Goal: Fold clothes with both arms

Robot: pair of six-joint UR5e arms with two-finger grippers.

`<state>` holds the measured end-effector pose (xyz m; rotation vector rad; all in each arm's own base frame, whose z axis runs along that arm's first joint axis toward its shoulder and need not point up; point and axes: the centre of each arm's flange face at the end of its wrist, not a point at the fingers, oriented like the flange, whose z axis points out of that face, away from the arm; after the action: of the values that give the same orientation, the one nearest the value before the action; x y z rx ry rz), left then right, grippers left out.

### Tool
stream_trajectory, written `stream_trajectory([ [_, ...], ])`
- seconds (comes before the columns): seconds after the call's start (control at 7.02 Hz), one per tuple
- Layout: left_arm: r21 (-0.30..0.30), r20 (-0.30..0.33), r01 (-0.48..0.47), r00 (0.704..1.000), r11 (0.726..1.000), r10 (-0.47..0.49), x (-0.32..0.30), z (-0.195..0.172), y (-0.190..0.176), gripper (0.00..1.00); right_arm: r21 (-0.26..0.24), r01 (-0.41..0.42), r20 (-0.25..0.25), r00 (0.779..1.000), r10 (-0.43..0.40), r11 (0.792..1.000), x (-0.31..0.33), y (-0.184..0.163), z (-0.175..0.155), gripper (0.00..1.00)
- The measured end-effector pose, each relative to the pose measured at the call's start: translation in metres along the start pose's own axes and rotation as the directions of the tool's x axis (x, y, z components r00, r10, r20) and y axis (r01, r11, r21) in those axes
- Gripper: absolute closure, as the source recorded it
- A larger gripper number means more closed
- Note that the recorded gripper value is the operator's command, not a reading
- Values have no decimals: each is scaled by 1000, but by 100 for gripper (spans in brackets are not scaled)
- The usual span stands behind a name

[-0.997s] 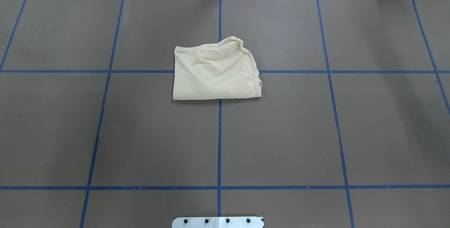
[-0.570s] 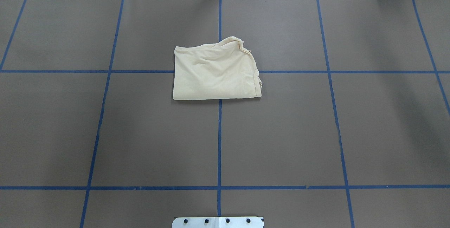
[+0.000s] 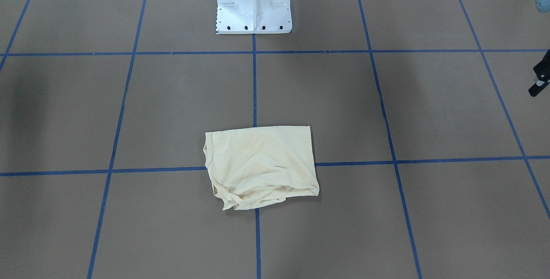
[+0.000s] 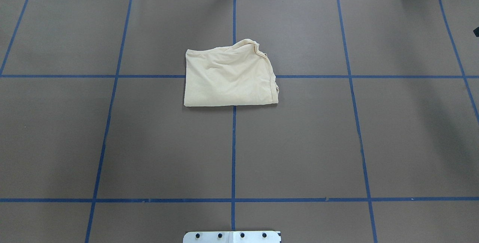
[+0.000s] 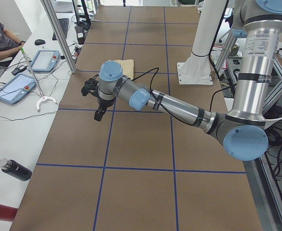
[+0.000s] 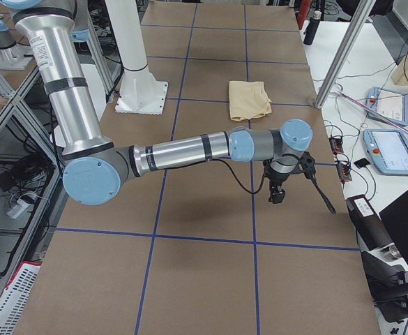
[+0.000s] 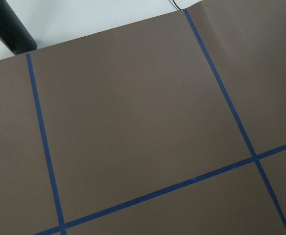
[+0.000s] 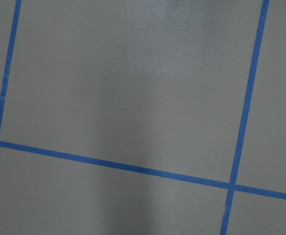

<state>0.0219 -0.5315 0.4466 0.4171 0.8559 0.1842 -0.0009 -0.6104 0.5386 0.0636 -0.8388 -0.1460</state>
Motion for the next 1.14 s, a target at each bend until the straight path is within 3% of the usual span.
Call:
stream_trajectory([
  [1.14, -16, -13, 11, 1000, 1000, -12, 0, 7, 5, 0, 14, 6, 7, 1000, -6, 1000, -5, 15, -4, 0],
])
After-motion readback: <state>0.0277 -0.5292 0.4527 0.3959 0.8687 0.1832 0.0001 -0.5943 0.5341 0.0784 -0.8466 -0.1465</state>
